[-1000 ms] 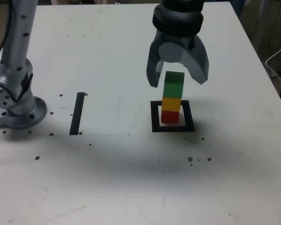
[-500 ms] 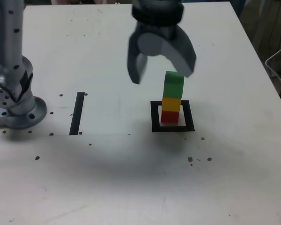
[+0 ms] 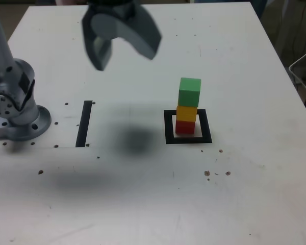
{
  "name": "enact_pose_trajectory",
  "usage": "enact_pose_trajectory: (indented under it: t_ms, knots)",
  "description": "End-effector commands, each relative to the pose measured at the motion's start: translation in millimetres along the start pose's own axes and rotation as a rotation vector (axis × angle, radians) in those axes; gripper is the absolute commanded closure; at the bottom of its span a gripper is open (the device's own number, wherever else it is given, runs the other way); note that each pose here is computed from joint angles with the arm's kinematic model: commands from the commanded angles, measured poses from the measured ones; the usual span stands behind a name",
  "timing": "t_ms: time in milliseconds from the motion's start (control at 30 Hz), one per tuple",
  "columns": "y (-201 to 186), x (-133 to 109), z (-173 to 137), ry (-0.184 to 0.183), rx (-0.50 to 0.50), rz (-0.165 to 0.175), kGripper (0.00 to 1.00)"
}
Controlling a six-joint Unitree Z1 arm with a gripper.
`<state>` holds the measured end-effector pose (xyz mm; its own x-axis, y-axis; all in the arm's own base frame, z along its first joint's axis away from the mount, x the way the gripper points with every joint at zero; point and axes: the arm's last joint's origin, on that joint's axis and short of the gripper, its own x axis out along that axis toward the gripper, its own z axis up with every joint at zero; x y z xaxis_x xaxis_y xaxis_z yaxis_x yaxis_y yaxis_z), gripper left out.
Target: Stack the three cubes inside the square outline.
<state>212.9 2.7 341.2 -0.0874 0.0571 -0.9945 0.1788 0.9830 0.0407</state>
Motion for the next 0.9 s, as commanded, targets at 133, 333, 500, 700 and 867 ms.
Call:
enact_pose_trajectory:
  t_ms: [133,333,500,700,867]
  knots:
    - [-2.0,46.7,-10.8,0.016,-0.017,0.004,0.01]
    - [-7.9,91.5,-27.5,0.029,-0.091,-0.001,0.01]
    - [-11.2,115.0,-37.9,0.056,-0.142,0.017,0.01]
    - [-13.1,119.3,-48.1,0.097,-0.164,0.049,0.01]
    - [-16.5,118.0,-48.5,0.105,-0.165,0.034,0.01]
